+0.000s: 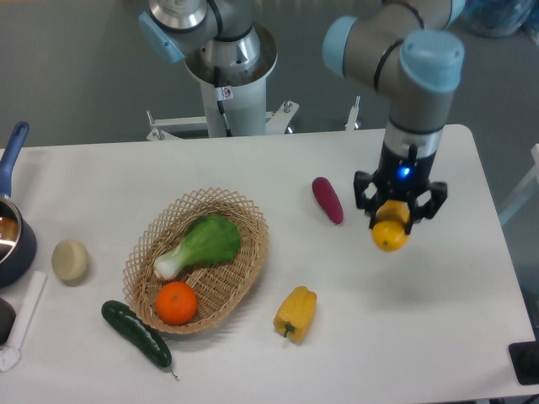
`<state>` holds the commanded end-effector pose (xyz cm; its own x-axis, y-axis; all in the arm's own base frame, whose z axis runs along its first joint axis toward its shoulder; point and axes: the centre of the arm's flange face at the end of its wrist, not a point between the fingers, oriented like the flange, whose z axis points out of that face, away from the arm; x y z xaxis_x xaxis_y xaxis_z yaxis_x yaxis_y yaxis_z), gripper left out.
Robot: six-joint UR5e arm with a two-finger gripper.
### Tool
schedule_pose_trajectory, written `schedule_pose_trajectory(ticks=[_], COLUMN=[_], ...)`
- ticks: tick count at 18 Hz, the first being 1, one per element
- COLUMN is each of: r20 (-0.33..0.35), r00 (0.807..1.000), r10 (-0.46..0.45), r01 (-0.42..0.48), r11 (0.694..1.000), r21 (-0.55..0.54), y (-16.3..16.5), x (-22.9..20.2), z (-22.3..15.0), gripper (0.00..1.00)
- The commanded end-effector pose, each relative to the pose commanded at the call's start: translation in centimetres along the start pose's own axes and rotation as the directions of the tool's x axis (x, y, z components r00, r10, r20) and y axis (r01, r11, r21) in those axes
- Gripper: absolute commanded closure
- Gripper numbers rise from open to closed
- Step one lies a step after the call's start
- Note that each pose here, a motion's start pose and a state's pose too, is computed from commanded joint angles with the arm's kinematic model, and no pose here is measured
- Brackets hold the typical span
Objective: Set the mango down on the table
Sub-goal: 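Carry the held yellow mango down toward the open table beside the pepper, then lower the mango onto the table and open the gripper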
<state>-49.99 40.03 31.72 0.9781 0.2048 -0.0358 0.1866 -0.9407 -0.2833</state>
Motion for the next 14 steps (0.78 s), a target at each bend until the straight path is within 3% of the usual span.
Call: schedule_pose_trajectory(ticks=[5, 14], r20=[0.026, 0.033], r00=[1.000, 0.999], r10=[0.013, 0.022], r01=[-0.013, -0.023], r11=[1.000, 1.000], r21=[0.018, 0.022], y=[-1.7, -3.6], x=[-3.8, -7.6], z=[4.4, 7.9], gripper=[0.59, 0.59])
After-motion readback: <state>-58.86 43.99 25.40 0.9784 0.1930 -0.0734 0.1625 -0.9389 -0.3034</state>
